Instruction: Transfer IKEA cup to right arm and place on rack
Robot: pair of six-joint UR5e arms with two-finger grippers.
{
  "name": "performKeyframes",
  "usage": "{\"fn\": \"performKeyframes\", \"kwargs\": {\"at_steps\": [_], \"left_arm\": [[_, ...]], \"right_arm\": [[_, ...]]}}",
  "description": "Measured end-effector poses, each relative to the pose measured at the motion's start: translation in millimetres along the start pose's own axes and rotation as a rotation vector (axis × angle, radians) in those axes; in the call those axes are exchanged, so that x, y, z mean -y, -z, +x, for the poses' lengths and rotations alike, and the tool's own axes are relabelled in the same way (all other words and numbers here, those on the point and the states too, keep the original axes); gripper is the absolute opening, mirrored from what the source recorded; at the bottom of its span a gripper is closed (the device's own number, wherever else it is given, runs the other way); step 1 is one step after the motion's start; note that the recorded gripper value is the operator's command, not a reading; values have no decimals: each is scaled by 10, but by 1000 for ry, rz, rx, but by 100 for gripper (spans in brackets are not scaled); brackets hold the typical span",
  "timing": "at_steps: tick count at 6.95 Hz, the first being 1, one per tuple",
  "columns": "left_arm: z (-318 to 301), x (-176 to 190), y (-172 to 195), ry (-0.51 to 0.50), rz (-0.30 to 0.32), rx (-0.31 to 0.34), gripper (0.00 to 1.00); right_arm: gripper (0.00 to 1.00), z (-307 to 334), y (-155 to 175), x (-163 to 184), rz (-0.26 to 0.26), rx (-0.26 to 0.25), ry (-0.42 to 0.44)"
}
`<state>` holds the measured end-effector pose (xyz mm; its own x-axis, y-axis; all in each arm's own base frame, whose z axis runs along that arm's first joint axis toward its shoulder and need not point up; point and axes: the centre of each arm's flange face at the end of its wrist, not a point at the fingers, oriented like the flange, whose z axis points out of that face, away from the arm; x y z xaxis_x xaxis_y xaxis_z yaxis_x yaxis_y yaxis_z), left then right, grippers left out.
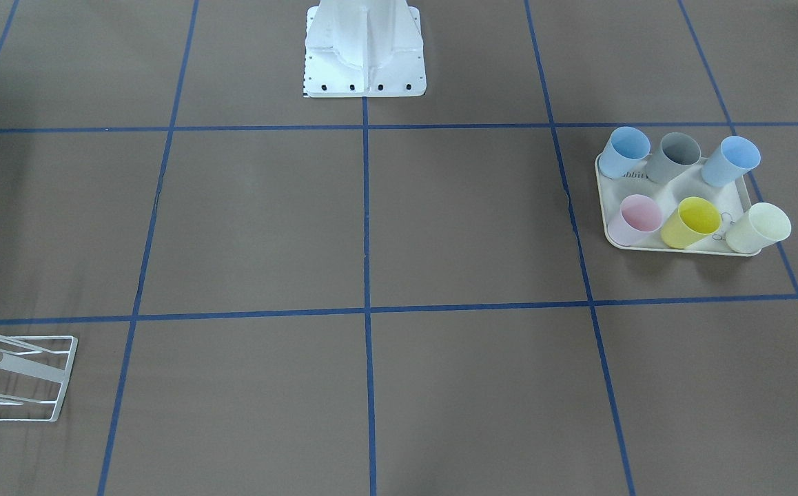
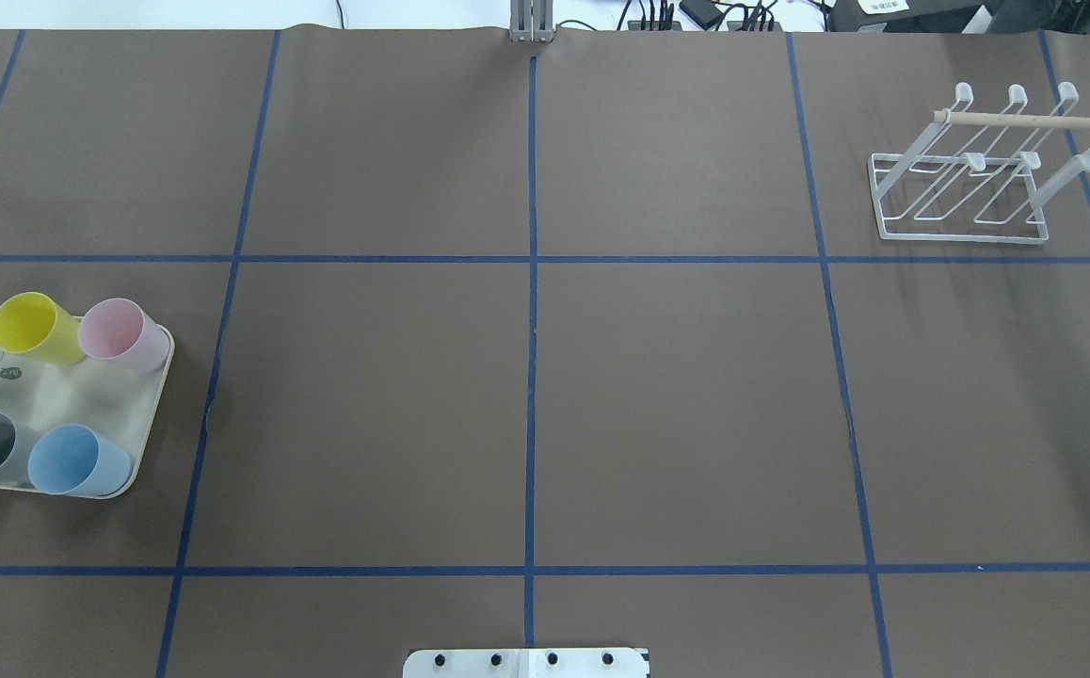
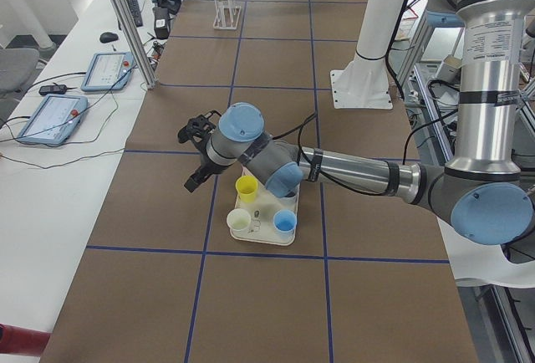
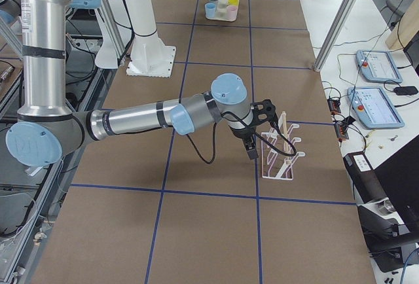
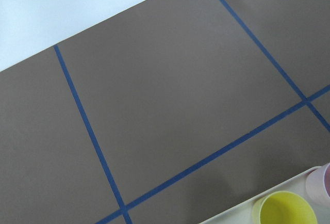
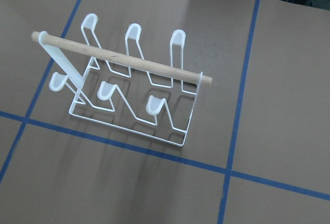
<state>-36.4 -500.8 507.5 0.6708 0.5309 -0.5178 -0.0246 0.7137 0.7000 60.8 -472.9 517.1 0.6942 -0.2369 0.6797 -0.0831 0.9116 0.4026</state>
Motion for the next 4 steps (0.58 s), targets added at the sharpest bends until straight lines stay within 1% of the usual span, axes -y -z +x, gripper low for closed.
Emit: {"fn": "performKeyframes", "kwargs": {"at_steps": [1,2,3,4], "left_arm": [[37,52,20,-14,33,-2,100],[93,64,-11,-48,64,-10,100],[123,9,-172,-71,63,-26,100],[63,-125,-373,-75,49,-30,100]], "right_arm": [[100,-122,-80,-36,12,24,23],[100,-337,-252,-53,8,55,71],[100,-640,-423,-44,11,97,104],[100,-971,-563,-48,13,138,104]]}}
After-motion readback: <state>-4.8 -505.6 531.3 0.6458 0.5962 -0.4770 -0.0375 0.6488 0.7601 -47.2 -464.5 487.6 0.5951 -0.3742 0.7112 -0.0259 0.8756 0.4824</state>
